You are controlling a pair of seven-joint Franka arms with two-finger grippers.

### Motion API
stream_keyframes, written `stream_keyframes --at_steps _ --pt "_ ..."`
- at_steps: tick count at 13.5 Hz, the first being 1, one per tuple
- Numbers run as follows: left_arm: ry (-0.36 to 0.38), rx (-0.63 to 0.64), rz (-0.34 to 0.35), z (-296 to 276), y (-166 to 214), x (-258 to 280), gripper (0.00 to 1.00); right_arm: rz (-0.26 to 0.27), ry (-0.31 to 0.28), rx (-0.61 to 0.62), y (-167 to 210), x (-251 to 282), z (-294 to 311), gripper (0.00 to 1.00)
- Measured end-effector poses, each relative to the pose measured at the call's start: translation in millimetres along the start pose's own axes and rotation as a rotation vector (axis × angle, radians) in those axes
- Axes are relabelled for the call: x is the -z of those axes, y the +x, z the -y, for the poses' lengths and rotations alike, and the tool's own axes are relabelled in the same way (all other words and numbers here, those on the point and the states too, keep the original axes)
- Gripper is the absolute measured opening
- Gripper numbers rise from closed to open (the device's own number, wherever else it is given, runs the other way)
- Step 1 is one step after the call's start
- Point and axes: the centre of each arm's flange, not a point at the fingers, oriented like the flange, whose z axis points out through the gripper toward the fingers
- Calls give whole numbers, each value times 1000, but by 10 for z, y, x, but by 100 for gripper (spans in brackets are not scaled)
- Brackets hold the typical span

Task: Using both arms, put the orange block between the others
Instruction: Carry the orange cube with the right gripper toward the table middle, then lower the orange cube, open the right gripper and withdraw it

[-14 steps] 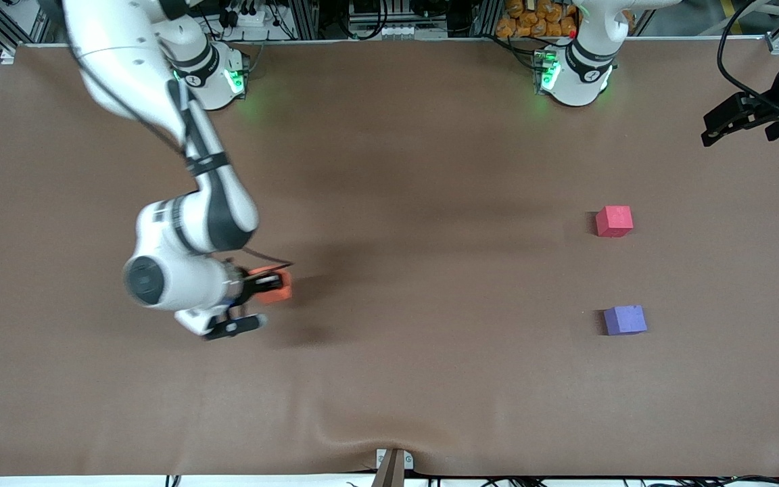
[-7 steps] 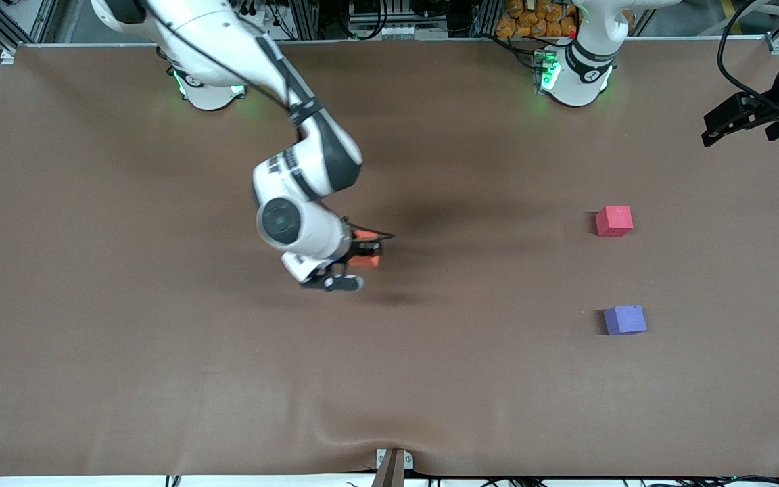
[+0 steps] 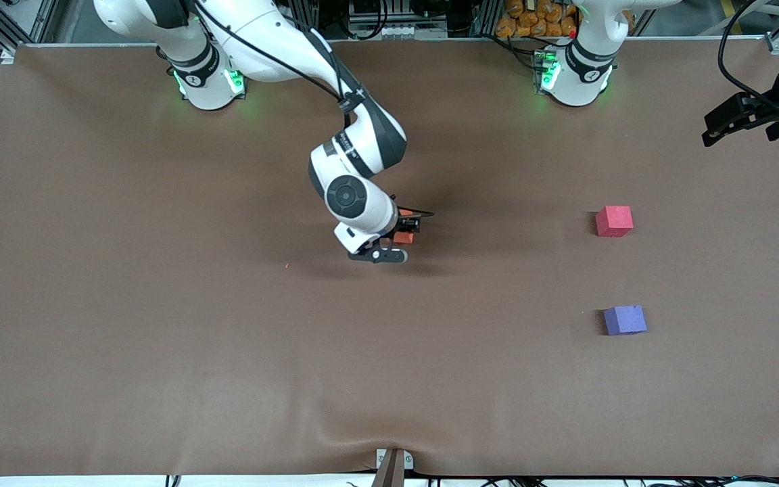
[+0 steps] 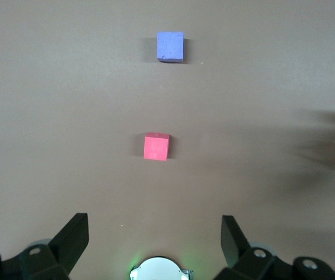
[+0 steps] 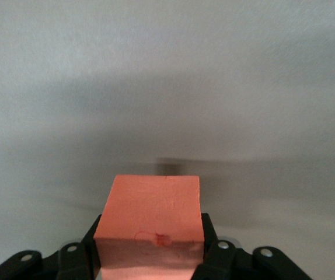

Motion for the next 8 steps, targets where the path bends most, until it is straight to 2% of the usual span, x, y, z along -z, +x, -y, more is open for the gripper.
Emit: stream_keyframes --at_steps 3,4,6,8 --pt "0 0 -1 0 0 2 100 -27 7 2 14 -110 15 74" --pt "0 0 -1 0 0 3 100 -45 14 2 31 -154 21 79" --pt "0 0 -1 0 0 4 100 -67 22 3 52 -195 29 97" --pt "0 0 -2 3 -1 8 100 -92 37 -5 140 -48 15 100"
